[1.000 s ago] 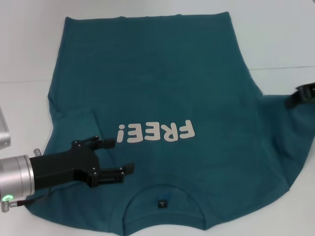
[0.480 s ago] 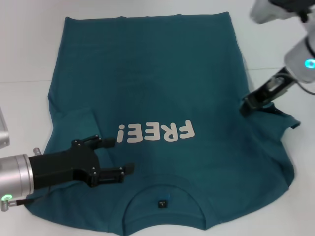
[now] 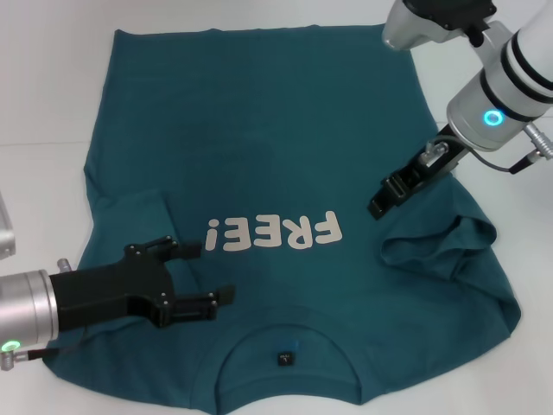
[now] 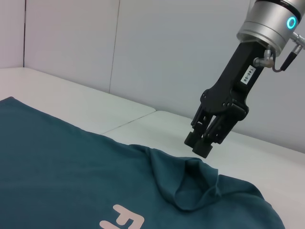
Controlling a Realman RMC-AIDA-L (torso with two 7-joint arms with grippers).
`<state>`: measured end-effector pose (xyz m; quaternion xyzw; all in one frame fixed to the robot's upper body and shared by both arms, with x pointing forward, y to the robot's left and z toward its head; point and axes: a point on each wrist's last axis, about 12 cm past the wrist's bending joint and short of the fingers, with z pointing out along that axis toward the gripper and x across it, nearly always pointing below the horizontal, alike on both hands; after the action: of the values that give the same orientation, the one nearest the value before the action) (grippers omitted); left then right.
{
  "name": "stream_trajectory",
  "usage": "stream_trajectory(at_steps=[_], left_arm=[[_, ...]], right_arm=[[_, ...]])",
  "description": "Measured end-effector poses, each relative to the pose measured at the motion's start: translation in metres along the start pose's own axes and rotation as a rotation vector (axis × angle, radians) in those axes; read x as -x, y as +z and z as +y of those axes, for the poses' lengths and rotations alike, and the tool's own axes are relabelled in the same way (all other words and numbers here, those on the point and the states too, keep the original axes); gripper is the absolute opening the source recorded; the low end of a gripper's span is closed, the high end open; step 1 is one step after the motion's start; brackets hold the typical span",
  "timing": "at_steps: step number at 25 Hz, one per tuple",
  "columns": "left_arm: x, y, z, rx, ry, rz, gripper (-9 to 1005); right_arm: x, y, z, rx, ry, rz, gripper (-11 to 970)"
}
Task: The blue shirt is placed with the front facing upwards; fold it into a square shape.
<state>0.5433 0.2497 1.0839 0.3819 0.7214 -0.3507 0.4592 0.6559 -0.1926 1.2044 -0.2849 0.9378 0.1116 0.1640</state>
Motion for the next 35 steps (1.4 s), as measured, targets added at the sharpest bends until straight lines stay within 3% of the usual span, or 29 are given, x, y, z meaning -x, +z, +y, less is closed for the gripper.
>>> stream_trajectory(at_steps=[6, 12, 22, 27, 35], left_arm=[[0.0, 0.0, 0.0, 0.001, 0.001, 0.0, 918], [-0.001, 0.0, 0.0, 0.003, -0.004, 0.003, 918], [-0.003, 0.001, -0.002, -0.004, -0.032, -0.001, 918], [-0.005, 0.0, -0.003, -0.003, -0.04, -0.001, 918], [-0.006, -0.003, -0.004, -0.005, -0.046, -0.009, 918]], right_arm=[[-0.01, -0.006, -0.012, -0.033, -0.065, -0.011, 419], [-0.034, -0.016, -0.019, -0.121, -0.375, 0.034, 534], [-0.038, 0.003, 0.007, -0.175, -0.718, 0.195, 507], [-0.036, 0.013, 0.016, -0.197, -0.786, 0.215, 478], [-0.037, 0.031, 0.018, -0.242, -0.819, 0.236, 433]])
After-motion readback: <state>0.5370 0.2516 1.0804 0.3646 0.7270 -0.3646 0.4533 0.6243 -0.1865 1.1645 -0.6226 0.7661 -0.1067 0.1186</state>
